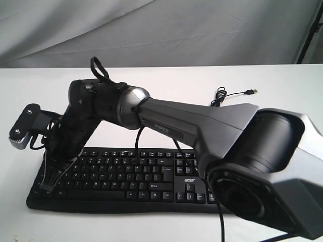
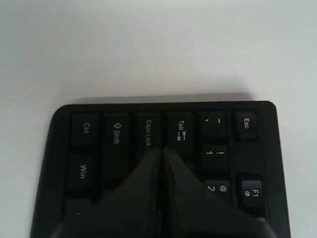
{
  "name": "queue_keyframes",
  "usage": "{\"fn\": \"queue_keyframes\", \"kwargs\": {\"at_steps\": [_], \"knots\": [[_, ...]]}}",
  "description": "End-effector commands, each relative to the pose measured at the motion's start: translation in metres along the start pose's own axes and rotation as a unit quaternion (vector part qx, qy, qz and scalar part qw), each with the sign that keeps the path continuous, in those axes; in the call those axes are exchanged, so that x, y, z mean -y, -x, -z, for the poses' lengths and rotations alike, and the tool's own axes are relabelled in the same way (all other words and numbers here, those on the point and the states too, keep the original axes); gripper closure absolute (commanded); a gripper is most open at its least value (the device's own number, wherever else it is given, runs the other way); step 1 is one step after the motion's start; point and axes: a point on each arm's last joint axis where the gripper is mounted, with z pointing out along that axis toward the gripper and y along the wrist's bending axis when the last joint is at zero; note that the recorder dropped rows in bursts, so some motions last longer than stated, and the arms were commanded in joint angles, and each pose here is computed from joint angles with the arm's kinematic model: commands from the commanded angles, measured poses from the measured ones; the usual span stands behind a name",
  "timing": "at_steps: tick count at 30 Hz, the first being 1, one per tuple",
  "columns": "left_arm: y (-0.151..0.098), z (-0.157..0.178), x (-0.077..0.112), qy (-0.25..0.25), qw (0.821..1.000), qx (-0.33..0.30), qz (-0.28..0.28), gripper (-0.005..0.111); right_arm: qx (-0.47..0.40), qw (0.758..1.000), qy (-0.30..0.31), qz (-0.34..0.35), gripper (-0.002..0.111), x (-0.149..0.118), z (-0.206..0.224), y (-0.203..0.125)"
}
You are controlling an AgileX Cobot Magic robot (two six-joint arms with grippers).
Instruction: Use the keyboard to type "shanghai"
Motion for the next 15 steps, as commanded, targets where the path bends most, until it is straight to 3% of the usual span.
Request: {"fn": "queue_keyframes", "kwargs": {"at_steps": [1, 15], "knots": [[-0.0008, -0.0001, 0.0002, -0.002, 1.0, 0.002, 0.001, 0.107, -0.005, 1.0, 0.0, 0.002, 0.108, -0.0013, 0.0021, 0.0026], [-0.0008, -0.0001, 0.0002, -0.002, 1.0, 0.002, 0.001, 0.107, -0.013, 1.0, 0.006, -0.005, 0.108, -0.0022, -0.0063, -0.0018]]}}
